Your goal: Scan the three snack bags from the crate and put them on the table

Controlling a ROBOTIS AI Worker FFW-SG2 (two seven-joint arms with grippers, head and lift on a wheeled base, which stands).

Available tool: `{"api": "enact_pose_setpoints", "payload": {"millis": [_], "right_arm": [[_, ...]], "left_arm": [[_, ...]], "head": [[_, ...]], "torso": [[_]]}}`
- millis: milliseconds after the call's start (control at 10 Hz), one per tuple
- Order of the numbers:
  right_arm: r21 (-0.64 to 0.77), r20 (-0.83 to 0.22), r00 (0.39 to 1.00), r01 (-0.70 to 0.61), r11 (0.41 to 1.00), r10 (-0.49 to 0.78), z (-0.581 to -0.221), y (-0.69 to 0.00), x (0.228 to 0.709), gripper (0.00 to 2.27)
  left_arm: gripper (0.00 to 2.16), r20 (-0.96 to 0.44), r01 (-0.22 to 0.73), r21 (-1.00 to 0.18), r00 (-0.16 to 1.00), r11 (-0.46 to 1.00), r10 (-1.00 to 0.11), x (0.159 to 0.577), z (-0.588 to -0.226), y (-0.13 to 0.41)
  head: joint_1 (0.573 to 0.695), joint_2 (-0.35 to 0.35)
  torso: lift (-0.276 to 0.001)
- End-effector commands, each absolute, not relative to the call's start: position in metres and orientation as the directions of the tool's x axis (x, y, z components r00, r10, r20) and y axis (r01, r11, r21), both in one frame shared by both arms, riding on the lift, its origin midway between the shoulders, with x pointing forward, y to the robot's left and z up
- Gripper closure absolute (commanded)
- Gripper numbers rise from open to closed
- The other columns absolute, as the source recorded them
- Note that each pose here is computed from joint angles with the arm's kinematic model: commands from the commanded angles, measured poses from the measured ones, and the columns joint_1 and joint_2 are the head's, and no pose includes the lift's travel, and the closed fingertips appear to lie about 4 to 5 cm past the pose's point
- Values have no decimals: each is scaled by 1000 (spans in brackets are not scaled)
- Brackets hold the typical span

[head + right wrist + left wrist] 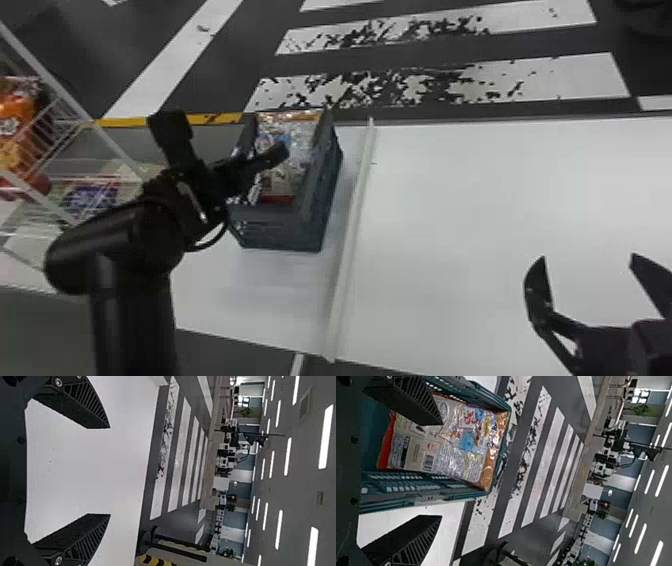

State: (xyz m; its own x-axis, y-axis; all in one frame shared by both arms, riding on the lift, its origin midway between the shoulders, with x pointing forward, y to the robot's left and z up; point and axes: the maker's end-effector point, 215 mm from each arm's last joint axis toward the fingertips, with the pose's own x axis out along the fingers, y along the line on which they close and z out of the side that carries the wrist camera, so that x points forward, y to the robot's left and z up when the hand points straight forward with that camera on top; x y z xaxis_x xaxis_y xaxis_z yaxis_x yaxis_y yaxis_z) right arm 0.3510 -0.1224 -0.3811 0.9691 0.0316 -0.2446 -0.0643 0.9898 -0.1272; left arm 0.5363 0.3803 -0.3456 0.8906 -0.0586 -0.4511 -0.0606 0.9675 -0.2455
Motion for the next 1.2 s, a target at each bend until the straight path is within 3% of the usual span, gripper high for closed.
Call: {"api": "enact_pose_setpoints", "payload": {"millis": [0, 400, 600, 1100], "right_arm": [[-153, -259, 965, -73, 985, 31, -388, -125, 350, 90], [-192, -266, 964, -70, 979, 17, -401, -132, 355, 90], [-210, -269, 962, -91, 973, 32, -406, -125, 360, 90], [-229, -258, 966, -74, 971, 12, -406, -130, 363, 90]], "left_arm": [[26, -478, -69, -206, 877, 976, -39, 563, -349, 393], [46, -536, -61, -51, 844, 997, 24, 602, -349, 411], [53, -572, -68, -24, 819, 997, 42, 602, -360, 430], [66, -616, -36, -18, 787, 999, 18, 622, -386, 412]], "head": [[695, 316], [695, 316], [695, 316], [695, 313]], "torso": [[-94], [-94], [-94], [-94]]}}
